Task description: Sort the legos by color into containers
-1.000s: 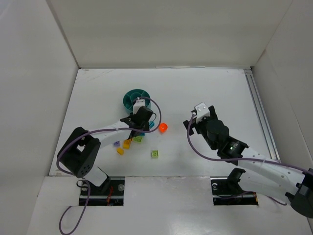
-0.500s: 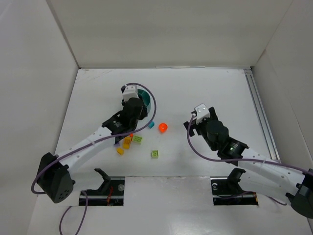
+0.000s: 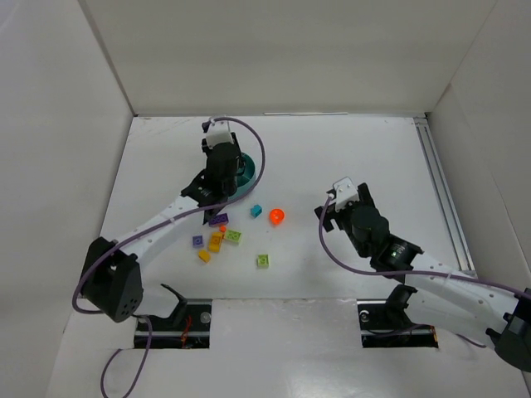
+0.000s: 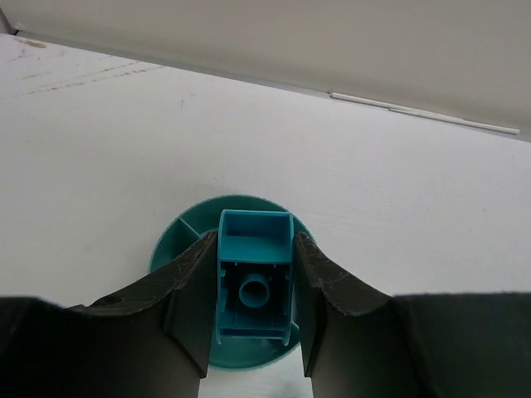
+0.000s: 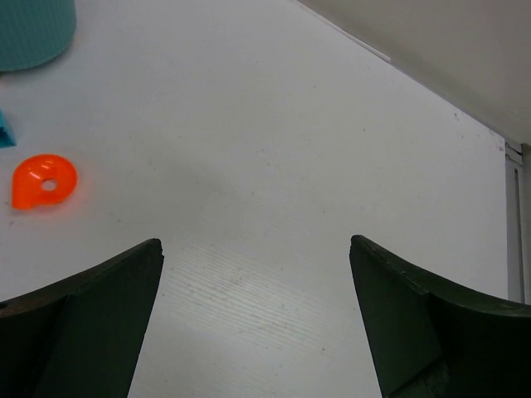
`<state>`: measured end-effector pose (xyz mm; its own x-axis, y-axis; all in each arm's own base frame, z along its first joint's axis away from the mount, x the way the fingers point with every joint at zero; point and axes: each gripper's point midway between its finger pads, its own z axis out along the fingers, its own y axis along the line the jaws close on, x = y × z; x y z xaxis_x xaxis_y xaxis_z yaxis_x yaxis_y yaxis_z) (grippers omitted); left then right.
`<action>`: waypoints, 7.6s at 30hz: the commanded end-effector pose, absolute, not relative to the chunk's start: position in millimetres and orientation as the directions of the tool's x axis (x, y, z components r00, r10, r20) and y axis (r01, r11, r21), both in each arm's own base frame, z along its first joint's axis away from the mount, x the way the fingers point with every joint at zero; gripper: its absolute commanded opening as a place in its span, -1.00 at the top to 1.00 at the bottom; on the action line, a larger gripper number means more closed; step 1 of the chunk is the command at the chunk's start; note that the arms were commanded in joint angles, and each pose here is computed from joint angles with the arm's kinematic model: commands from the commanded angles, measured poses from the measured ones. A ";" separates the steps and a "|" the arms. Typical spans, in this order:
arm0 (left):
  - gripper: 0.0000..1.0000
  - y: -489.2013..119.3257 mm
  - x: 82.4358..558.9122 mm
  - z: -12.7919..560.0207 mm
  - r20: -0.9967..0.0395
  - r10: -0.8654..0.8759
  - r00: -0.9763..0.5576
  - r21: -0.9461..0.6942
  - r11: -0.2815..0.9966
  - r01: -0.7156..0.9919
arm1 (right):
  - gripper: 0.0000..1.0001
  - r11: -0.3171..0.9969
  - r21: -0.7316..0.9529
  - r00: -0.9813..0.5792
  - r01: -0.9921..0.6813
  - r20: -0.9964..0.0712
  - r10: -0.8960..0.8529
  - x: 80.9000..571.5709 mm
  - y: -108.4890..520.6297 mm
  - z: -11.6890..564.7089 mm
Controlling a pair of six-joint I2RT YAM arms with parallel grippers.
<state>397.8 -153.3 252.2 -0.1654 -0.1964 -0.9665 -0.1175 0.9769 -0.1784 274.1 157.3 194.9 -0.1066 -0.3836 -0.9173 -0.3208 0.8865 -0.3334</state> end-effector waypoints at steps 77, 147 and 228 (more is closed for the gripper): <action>-1.00 -130.2 320.9 263.4 -0.850 -0.462 -0.253 -0.459 0.885 -0.074 | -0.93 0.398 -0.285 0.082 -0.872 -0.886 -0.456 319.6 385.0 137.8; -1.00 -85.0 260.2 191.0 -0.783 -0.556 -0.278 -0.506 0.830 -0.234 | 0.33 0.538 -0.267 0.118 -0.800 -0.948 -0.294 412.0 478.6 208.9; 0.05 -43.0 219.5 15.1 -0.444 -0.703 -0.556 -0.258 0.694 -0.672 | -0.70 0.641 -0.240 0.002 -0.729 -0.937 -0.349 381.4 339.1 200.2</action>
